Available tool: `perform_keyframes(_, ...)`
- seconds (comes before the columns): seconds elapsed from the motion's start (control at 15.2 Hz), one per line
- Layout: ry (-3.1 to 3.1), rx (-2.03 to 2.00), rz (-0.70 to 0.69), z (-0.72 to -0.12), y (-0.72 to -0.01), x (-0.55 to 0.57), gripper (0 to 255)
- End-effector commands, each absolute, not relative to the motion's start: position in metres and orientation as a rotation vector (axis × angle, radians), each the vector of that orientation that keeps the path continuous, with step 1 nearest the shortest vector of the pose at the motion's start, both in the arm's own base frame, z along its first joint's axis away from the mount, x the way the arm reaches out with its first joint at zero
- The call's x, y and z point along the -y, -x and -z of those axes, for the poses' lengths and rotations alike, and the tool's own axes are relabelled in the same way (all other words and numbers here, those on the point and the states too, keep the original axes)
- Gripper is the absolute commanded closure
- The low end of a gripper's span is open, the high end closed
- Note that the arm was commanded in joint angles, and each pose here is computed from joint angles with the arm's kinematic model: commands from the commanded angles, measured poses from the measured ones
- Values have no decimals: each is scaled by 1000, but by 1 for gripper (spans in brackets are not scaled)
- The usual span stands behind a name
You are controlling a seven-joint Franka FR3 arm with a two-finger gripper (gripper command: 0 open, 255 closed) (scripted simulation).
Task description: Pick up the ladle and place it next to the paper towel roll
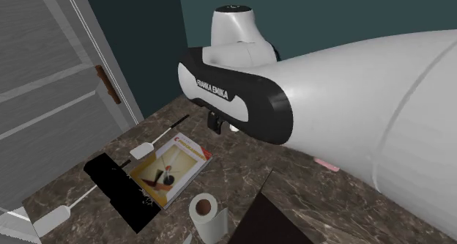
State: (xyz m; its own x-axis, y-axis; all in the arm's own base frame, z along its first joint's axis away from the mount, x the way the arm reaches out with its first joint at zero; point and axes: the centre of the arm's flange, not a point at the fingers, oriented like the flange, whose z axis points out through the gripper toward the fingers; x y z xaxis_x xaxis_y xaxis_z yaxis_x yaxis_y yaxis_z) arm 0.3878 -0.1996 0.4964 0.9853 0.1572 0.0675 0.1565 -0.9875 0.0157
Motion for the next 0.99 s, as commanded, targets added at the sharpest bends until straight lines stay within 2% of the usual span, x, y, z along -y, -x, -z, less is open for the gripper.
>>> perform_keyframes(0.0, -3106, -250, -111, -485, -394, 218, 0)
perform_keyframes(0.92, -3023, -264, -132, -409, -466, 358, 0)
